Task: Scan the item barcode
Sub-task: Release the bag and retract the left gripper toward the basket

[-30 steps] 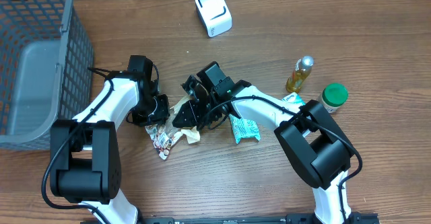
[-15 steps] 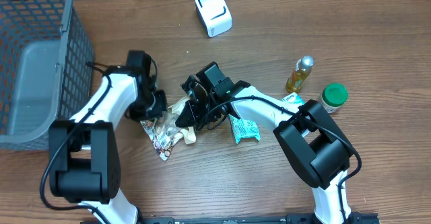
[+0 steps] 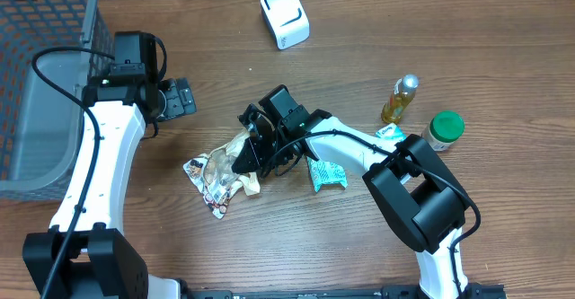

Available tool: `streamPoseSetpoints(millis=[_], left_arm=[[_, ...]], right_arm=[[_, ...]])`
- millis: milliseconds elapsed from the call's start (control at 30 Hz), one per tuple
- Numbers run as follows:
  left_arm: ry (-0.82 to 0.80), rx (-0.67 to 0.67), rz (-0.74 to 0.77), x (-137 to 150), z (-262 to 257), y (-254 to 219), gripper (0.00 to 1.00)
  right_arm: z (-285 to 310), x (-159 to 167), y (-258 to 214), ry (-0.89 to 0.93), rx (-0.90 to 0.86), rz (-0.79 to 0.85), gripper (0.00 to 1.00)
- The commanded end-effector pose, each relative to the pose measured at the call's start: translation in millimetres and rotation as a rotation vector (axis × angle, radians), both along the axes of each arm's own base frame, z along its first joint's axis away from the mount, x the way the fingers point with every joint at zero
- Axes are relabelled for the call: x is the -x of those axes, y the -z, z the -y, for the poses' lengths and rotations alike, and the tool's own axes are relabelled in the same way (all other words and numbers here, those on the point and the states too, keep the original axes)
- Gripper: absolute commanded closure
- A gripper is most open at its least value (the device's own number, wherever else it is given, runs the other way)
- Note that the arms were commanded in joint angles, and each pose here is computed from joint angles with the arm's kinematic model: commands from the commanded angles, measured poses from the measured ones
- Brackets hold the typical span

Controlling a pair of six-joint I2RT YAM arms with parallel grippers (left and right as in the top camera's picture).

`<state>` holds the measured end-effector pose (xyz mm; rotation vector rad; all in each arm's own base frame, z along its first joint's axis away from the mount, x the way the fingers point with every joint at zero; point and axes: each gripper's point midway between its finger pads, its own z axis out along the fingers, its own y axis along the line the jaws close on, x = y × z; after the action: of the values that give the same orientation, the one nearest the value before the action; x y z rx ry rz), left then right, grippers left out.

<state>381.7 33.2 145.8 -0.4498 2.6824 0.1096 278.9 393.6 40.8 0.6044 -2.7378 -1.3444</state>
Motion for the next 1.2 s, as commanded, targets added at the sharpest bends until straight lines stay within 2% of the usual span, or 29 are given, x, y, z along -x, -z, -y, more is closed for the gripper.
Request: streamPoseSetpoints(millis=[0,1167], left_arm=[[-0.005,-0.034,-0.008,-0.6,-5.8,1.2,0.00],[-0.005,-0.034,-0.008,-0.7,-5.6,1.2,0.00]], right_arm=[[-2.2,5.2,2.5,-0.025,-0.014,-0.011,0.96],[-3.7,3.0,1.0,-0.022,-0.023,-0.004,0.96]])
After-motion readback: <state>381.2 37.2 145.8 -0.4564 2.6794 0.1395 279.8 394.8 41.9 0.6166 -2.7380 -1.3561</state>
